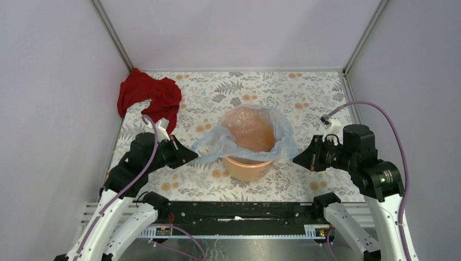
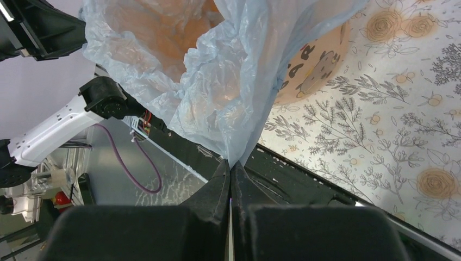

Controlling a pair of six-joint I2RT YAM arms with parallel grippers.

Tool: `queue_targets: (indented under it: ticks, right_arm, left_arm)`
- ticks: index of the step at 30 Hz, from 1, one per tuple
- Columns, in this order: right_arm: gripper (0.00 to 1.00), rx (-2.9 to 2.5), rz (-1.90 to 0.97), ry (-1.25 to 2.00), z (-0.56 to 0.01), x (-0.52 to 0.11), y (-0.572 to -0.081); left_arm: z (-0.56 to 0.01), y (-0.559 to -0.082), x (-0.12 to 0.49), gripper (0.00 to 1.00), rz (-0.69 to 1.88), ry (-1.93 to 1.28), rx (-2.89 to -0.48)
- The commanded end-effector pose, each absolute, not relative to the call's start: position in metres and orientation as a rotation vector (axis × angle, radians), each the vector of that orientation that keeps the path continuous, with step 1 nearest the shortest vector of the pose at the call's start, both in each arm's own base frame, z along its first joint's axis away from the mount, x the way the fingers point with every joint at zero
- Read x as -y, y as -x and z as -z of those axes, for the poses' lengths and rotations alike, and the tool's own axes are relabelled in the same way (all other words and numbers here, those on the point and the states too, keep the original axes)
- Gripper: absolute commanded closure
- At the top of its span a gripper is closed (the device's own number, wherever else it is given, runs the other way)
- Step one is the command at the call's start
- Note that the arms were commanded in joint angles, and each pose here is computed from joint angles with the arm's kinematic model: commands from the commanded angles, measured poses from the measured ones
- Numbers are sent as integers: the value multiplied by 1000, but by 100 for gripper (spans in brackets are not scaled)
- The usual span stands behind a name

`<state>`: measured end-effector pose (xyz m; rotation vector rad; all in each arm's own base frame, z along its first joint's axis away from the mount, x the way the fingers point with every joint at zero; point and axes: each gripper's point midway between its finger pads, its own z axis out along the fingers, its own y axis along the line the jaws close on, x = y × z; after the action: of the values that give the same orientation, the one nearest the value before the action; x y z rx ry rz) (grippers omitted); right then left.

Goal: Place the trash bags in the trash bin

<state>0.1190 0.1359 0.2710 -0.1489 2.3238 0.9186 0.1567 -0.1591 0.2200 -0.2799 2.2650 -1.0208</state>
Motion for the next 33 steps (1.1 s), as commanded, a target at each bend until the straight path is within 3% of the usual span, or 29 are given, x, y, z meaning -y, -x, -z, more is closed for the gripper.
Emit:
queue_targets:
  ticks: [1,6,15,20,33]
  right_arm:
    - [100,-2308,-884,122,-286,-128,-110]
    - [100,-2288,-885,105,-294,-128,-110]
    - [100,-2476,-963,-24,-231,-134,-99]
    - [100,-2552,-951,-72,-205,-135,-101]
    - [100,-2432,-869,-127,-160,-145,-189]
  left_arm:
    - [-237,-153,154,100,1013,292,-2242]
    - [-246,-152,143,100,941,289,-2227]
    - [-146,-140,153,100,972,426,-2439]
    - [-119,-147,158,100,958,446,-2483]
    - [-111,-212,181,100,952,361,-2386]
